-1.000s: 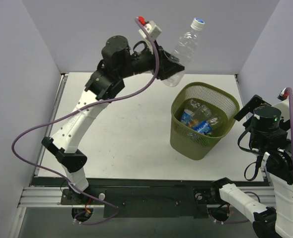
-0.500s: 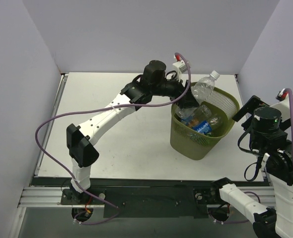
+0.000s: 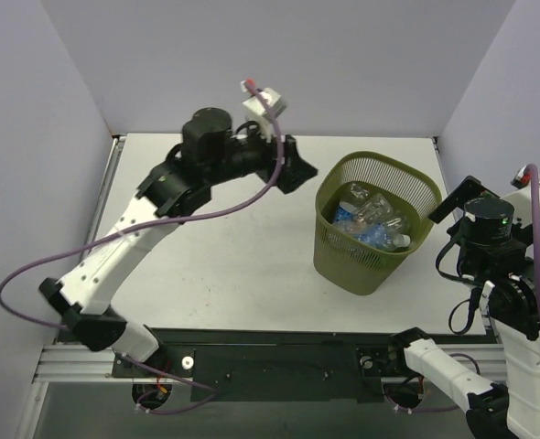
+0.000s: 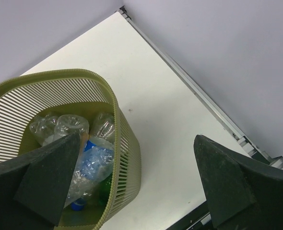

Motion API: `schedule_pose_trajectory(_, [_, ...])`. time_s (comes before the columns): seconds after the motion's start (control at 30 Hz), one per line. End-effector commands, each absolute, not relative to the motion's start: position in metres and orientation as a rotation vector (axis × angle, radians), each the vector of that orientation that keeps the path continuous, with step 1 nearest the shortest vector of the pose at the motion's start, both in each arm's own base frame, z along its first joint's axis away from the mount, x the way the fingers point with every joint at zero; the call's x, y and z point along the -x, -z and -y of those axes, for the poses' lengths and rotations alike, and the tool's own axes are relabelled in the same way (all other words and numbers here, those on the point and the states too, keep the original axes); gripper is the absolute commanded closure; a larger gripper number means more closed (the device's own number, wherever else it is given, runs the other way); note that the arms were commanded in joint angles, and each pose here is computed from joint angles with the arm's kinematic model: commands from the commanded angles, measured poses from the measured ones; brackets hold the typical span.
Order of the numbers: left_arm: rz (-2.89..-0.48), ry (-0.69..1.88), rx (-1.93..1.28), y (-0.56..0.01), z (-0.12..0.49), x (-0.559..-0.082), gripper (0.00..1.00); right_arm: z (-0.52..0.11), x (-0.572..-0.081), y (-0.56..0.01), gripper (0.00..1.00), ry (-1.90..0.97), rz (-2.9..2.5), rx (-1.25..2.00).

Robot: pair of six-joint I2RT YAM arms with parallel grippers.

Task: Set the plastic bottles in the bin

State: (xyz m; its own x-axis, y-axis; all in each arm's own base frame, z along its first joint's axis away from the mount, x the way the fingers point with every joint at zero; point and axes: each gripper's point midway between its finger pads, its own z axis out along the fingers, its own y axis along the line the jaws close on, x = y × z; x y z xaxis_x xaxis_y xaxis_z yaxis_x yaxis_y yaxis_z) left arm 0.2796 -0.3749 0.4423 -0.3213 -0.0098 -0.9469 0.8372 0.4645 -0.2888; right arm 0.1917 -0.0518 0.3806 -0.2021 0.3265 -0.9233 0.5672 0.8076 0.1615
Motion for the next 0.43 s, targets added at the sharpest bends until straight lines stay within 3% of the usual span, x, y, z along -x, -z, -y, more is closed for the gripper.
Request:
schedule_pose_trajectory(0.0, [-1.752,0.742,-0.453,-0.425,0.274,-0.308,0.06,0.066,-0.185,-0.375,0.00,0.344,-1.783,-0.735])
schedule_pose_trajectory(0.03, [-1.826,0.732,-0.411,-0.393,0.262,-0.311,0.05,0.068,-0.184,-0.374,0.00,0.354,-1.778,-0.741])
schedule_pose_trajectory(0.1, [-1.780,0.675,-0.260,-0.395,0.210,-0.304,0.05,0.070,-0.182,-0.372,0.00,0.366,-1.769,-0.755])
schedule_pose_trajectory(0.23, [-1.807,0.378,-0.012,-0.338,0.131,-0.299,0.03,0.073,-0.179,-0.371,0.00,0.375,-1.754,-0.768])
schedule_pose_trajectory(0.4, [-1.846,0.283,0.031,-0.317,0.103,-0.286,0.03,0.073,-0.181,-0.368,0.00,0.378,-1.760,-0.771])
